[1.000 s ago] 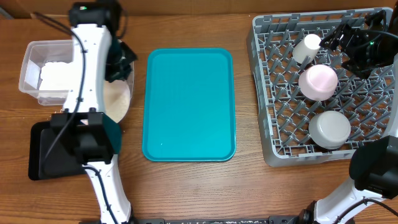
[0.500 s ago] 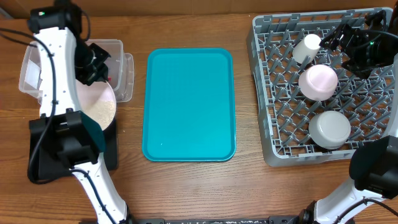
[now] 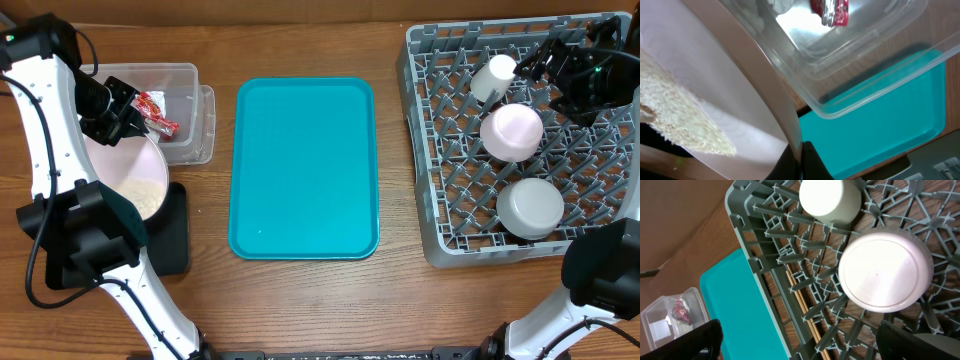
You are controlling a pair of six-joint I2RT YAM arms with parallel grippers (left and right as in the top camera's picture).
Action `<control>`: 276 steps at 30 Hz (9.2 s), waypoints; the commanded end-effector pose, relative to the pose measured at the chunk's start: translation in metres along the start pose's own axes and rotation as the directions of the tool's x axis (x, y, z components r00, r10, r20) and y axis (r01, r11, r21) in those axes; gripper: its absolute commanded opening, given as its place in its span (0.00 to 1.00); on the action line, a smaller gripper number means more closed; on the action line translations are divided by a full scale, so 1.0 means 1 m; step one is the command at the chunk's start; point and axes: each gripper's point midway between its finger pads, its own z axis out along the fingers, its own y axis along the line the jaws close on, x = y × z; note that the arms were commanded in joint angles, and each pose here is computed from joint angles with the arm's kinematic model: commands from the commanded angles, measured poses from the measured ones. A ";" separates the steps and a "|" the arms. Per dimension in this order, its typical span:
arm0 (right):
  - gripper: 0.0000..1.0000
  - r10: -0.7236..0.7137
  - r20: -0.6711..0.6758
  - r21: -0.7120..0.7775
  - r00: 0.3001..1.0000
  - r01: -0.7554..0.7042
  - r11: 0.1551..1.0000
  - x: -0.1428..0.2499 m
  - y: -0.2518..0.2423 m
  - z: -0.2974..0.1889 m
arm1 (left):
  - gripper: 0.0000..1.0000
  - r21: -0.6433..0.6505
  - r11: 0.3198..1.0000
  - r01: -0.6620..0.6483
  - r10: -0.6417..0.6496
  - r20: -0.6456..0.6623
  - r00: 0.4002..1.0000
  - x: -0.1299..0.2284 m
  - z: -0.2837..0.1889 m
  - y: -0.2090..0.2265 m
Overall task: Sort waste into correct bins and load items into the dishwasher
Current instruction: 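Tilt the plate with the left gripper to pour rice onto the black tray, then carry the emptied plate back and set it on the teal tray, then withdraw the left gripper and move the right gripper to the plate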
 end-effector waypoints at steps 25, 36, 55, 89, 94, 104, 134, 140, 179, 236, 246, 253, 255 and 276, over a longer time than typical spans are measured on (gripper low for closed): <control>1.00 -0.022 0.047 -0.012 0.999 0.022 1.000 -0.004 0.010 -0.016 | 0.04 0.173 0.983 -0.063 0.075 -0.065 0.995 0.016 -0.032 0.026; 1.00 -0.021 0.047 -0.012 0.999 0.022 1.000 -0.004 0.010 -0.016 | 0.04 0.237 0.971 -0.029 0.060 -0.124 0.990 0.012 -0.028 0.039; 1.00 -0.022 0.047 -0.012 0.999 0.022 1.000 -0.004 0.010 -0.016 | 0.05 0.512 0.858 -0.042 0.143 -0.158 0.977 0.004 -0.044 0.046; 1.00 -0.021 0.047 -0.012 0.999 0.022 1.000 -0.004 0.010 -0.016 | 0.04 0.632 0.766 0.115 0.115 -0.311 0.943 0.017 -0.026 0.051; 1.00 -0.022 0.047 -0.012 0.999 0.022 1.000 -0.004 0.010 -0.016 | 0.04 0.724 0.684 0.091 0.164 -0.274 0.948 0.017 -0.039 0.038; 1.00 -0.022 0.047 -0.012 0.999 0.022 1.000 -0.004 0.010 -0.016 | 0.04 0.735 0.674 0.067 0.172 -0.246 0.954 0.013 -0.041 0.043; 1.00 -0.022 0.047 -0.012 0.999 0.022 1.000 -0.004 0.010 -0.016 | 0.04 0.716 0.697 -0.032 0.140 -0.091 0.986 0.044 -0.084 0.068; 1.00 -0.022 0.047 -0.012 0.999 0.022 1.000 -0.004 0.010 -0.016 | 0.04 0.802 0.597 -0.029 0.174 -0.093 0.980 0.048 -0.080 0.062; 1.00 -0.021 0.047 -0.012 0.999 0.022 1.000 -0.004 0.010 -0.016 | 0.04 0.601 0.775 -0.196 0.289 -0.059 0.956 0.089 -0.062 0.070; 1.00 -0.021 0.047 -0.012 0.999 0.022 1.000 -0.004 0.010 -0.016 | 0.26 -0.094 0.312 -0.946 0.945 0.135 0.298 0.307 0.139 -0.127; 1.00 -0.023 0.051 -0.017 0.998 0.024 1.000 -0.005 0.011 -0.016 | 0.30 -0.164 0.404 -0.900 0.896 0.270 0.353 0.266 0.066 -0.157; 1.00 -0.013 0.083 -0.059 0.996 0.018 0.998 -0.014 0.019 -0.017 | 0.35 -0.161 0.538 -0.827 0.814 0.352 0.461 0.222 0.005 -0.158; 1.00 0.006 0.055 -0.123 0.998 0.001 0.992 -0.009 0.030 -0.018 | 0.40 -0.156 0.574 -0.804 0.788 0.371 0.491 0.208 -0.008 -0.156; 0.96 -0.571 -0.156 -0.024 0.806 0.575 0.818 0.143 0.184 0.090 | 1.00 -0.115 0.908 -0.402 0.412 0.417 0.811 0.069 -0.048 -0.075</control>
